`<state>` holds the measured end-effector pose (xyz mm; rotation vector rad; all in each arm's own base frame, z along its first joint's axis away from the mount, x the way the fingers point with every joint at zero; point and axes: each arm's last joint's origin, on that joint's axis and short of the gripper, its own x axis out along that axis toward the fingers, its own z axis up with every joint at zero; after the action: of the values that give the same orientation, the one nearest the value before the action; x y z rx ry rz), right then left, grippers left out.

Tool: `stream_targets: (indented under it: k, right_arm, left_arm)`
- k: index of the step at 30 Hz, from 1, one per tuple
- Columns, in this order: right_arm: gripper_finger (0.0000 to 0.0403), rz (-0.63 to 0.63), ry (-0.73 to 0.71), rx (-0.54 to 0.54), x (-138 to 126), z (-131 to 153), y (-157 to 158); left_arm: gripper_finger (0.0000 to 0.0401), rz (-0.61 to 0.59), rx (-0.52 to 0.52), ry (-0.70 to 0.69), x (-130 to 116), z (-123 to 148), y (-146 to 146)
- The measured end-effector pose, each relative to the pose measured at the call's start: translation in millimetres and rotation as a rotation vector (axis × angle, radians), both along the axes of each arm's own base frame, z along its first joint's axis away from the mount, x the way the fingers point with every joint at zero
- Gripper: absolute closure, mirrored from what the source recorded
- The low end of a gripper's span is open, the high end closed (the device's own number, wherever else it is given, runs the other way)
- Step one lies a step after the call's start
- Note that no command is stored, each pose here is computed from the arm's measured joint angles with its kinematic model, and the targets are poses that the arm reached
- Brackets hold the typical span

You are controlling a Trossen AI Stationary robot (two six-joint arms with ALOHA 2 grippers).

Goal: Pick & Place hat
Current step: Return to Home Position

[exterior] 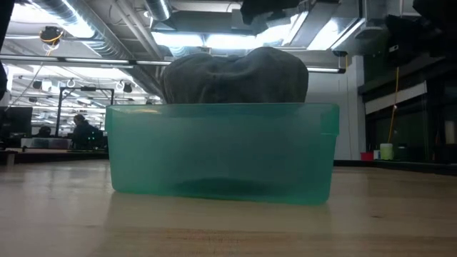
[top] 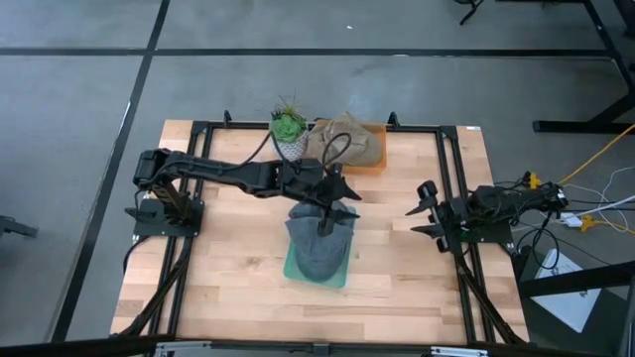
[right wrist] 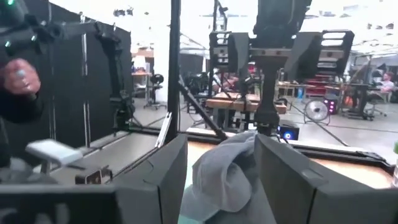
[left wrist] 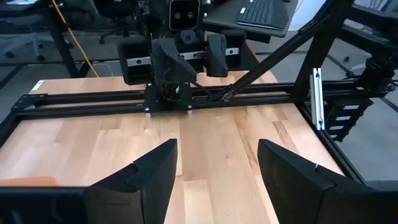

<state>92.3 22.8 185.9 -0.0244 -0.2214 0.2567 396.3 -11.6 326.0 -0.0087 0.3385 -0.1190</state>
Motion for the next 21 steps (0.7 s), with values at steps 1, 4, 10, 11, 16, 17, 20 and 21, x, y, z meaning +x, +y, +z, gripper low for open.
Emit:
stream_targets:
  k: [1, 4, 10, 11, 16, 17, 20, 21]
  right_arm:
    - [0.0218, 0.005, 0.003, -0.015, 0.1, -0.7, 0.1]
    - [0.0218, 0.003, 0.048, -0.052, 1.0, -5.7, 0.4]
    - [0.0218, -0.119, 0.17, -0.074, 2.9, -17.3, -2.9]
    - [0.0218, -0.143, 0.176, -0.076, 3.2, -17.6, -3.6]
    - [0.0218, -0.158, 0.228, -0.093, 1.1, -13.8, -4.6]
    - [0.0218, -0.171, 0.249, -0.098, 0.6, -14.2, -5.1]
    - [0.0218, -0.235, 0.295, -0.1, -1.0, -13.5, -7.4]
    - [0.0218, -0.255, 0.305, -0.102, -1.3, -13.9, -8.0]
  left_arm:
    - [0.0183, 0.007, 0.004, 0.0, 0.0, 0.0, -1.0]
    - [0.0182, 0.017, 0.018, -0.001, -0.1, 0.0, -3.3]
    - [0.0181, 0.017, 0.051, -0.002, -0.2, -0.2, -7.4]
    - [0.0182, 0.015, 0.052, -0.002, -0.3, -0.2, -8.7]
    - [0.0182, -0.004, 0.048, -0.008, -1.0, -11.8, -15.6]
    - [0.0181, -0.004, 0.039, -0.028, -1.0, -16.0, -16.4]
    - [0.018, -0.016, -0.012, -0.099, -3.1, -35.6, -15.4]
    - [0.018, -0.024, -0.03, -0.118, -5.0, -44.0, -13.7]
